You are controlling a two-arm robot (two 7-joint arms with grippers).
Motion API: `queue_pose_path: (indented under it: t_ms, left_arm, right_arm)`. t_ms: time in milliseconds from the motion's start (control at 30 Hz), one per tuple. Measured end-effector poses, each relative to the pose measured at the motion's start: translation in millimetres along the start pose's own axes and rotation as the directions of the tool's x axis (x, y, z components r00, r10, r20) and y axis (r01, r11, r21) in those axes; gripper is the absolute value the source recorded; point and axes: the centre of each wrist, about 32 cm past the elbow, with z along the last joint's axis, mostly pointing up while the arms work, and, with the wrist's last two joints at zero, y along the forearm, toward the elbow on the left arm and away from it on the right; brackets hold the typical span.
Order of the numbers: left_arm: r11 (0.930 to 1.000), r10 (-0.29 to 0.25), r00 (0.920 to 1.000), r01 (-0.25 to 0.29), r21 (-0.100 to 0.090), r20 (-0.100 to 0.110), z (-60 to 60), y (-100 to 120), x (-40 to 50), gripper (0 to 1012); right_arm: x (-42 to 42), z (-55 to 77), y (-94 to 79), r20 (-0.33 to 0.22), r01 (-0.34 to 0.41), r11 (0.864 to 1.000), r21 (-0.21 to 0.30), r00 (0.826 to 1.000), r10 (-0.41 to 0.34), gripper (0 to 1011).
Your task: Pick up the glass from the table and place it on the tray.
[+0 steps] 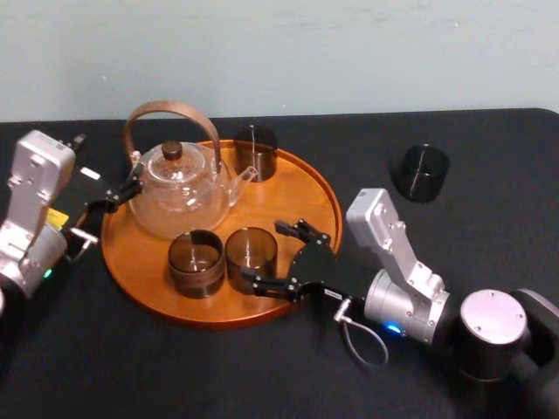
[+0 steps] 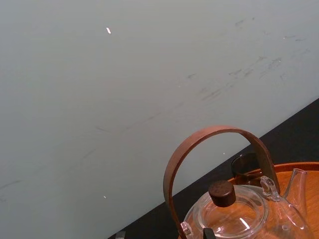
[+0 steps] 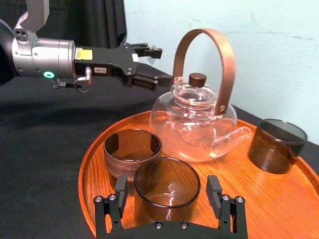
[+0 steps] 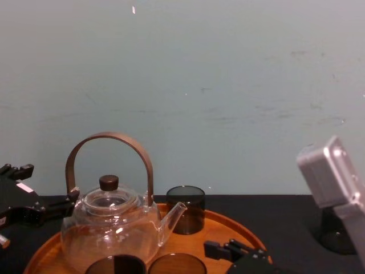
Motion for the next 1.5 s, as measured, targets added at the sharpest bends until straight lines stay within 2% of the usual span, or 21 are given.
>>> queue_pose_path:
  t_ms: [400, 767, 967, 1100, 1500]
  left_arm:
    - [1.0, 0.0, 1.0, 0.0, 0.0, 0.0, 0.0, 0, 0.0, 1010]
    - [1.0, 0.0, 1.0, 0.0, 0.0, 0.0, 0.0, 0, 0.0, 1010]
    - [1.0, 0.0, 1.0, 0.0, 0.0, 0.0, 0.0, 0, 0.0, 1009]
    - [1.0, 0.0, 1.0, 0.0, 0.0, 0.0, 0.0, 0, 0.0, 1009]
    - [1.0, 0.0, 1.0, 0.0, 0.0, 0.0, 0.0, 0, 0.0, 1010]
  right_arm:
    - [1.5, -0.4, -26.5, -0.016, 0.054, 0.998, 0.013, 0.998, -0.054, 1002]
    - [12.2, -2.6, -54.6, -0.029, 0.145, 0.989, 0.012, 0.989, -0.145, 1002]
    - [23.3, -4.0, -73.7, -0.037, 0.235, 0.972, 0.008, 0.971, -0.235, 1002]
    - [32.5, -7.8, -86.0, -0.044, 0.299, 0.954, -0.005, 0.953, -0.299, 1002]
    - [55.0, -18.9, -106.6, -0.08, 0.413, 0.91, -0.044, 0.906, -0.416, 1002]
